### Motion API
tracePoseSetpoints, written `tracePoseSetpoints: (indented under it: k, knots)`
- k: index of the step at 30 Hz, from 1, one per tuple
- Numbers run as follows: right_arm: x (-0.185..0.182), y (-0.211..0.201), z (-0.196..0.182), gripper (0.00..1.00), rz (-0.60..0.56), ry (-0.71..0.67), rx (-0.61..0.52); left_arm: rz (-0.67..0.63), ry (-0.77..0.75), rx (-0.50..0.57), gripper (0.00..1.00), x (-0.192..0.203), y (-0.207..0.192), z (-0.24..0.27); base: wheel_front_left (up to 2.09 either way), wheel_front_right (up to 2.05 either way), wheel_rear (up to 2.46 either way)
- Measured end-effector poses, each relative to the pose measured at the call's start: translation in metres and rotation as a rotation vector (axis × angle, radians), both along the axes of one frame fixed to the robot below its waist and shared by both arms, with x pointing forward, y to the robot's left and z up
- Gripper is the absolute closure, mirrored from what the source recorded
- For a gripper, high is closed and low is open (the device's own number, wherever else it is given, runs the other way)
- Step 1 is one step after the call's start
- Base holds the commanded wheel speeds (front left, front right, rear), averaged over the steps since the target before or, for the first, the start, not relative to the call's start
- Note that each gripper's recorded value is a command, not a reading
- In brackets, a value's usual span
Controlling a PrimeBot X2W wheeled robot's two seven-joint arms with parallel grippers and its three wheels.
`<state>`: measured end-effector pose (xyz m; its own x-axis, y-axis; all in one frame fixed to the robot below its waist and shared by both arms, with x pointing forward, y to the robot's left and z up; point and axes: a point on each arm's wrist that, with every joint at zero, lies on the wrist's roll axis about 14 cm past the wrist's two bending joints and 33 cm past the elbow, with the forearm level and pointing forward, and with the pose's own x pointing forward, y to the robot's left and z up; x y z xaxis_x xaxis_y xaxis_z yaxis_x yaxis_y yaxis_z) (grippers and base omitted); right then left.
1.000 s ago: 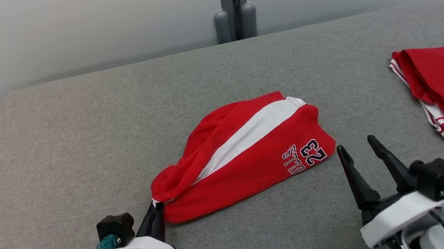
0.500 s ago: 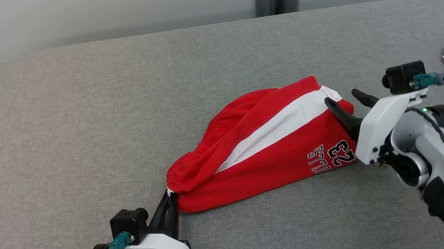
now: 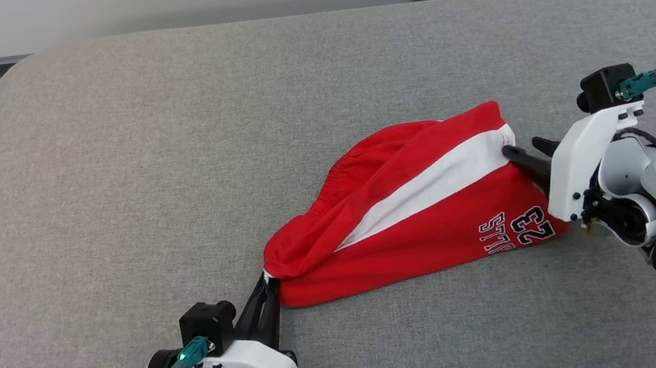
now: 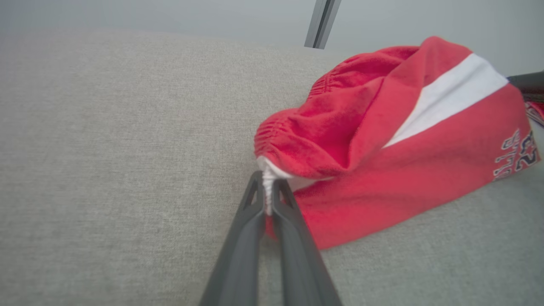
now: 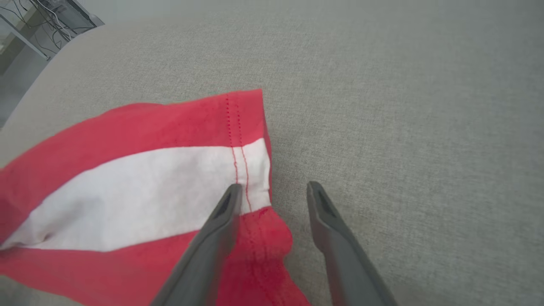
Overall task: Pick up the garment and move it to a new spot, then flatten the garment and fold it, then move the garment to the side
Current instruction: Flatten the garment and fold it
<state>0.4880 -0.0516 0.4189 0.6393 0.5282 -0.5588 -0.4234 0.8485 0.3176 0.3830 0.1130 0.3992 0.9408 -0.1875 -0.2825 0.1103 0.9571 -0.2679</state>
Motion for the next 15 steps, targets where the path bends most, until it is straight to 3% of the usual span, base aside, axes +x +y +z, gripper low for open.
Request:
tracePoseSetpoints:
  k: [1, 6, 15]
  knots:
    - [0.001, 0.002, 0.001, 1.00, 0.003, -0.007, 0.008, 0.001, 0.000, 0.000, 1.00, 0.000, 0.000, 0.000, 0.00, 0.00, 0.00]
    - [0.002, 0.010, 0.010, 1.00, 0.029, -0.054, 0.044, 0.009, -0.023, -0.004, 1.00, 0.005, 0.002, 0.007, 0.00, 0.00, 0.00]
    - [0.000, -0.011, 0.036, 1.00, -0.003, -0.144, 0.087, -0.003, -0.080, -0.012, 1.00, 0.012, -0.002, 0.024, 0.00, 0.00, 0.00]
